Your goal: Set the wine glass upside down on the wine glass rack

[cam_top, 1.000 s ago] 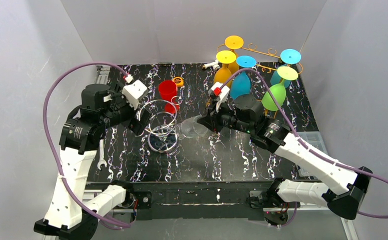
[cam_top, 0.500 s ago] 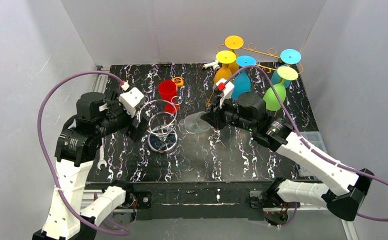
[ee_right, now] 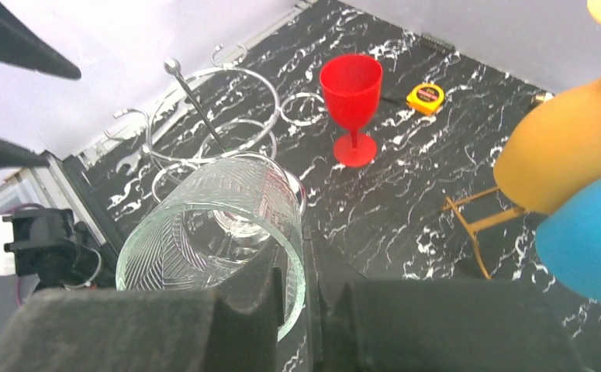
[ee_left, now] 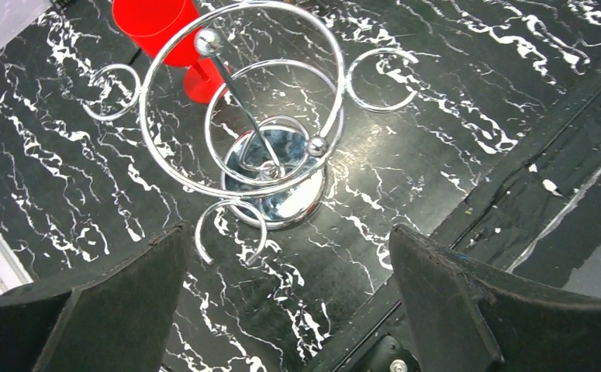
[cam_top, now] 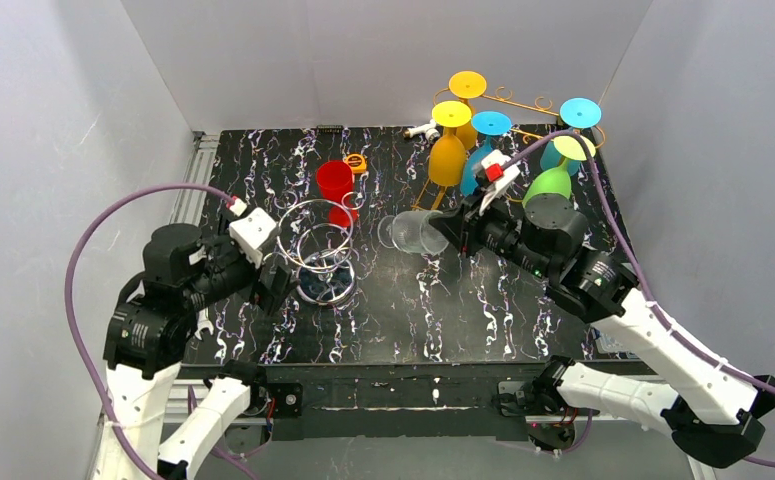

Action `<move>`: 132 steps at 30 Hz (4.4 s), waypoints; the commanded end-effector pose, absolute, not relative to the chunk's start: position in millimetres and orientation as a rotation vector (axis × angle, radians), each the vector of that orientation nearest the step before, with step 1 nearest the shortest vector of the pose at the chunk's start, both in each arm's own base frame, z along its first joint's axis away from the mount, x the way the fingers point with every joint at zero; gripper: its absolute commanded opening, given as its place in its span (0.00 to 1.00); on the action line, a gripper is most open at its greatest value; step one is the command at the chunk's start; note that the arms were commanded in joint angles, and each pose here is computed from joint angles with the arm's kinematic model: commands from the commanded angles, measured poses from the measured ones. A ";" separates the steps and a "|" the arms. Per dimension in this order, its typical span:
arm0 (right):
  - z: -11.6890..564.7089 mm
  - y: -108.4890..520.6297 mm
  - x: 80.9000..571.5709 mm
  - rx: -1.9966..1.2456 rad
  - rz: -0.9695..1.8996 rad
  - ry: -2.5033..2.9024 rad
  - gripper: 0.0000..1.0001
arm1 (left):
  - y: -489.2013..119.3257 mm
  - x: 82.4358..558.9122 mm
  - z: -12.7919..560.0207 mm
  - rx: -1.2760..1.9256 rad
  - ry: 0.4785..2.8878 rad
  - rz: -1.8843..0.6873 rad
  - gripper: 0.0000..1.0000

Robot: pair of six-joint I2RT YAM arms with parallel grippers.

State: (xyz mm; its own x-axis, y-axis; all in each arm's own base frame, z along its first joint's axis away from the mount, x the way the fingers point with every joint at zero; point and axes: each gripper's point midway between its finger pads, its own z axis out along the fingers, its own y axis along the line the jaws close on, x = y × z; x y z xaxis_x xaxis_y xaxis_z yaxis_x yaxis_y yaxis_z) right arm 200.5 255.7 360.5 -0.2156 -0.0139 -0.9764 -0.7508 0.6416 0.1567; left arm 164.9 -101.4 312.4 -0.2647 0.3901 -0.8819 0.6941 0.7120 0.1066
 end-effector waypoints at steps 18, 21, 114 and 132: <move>525.4 301.2 196.6 -0.222 1.307 1.069 0.01 | -153.6 168.3 429.8 0.635 1.518 -0.760 0.88; 536.9 304.8 194.0 -0.209 1.339 1.032 0.01 | -156.5 184.4 448.1 0.594 1.493 -0.770 0.82; 439.9 340.1 163.4 -0.415 1.322 1.361 0.98 | -161.9 215.0 473.2 1.312 0.845 -0.079 0.00; 443.7 368.0 132.8 -0.779 1.431 1.416 0.98 | -158.5 187.6 464.1 1.446 0.632 0.090 0.00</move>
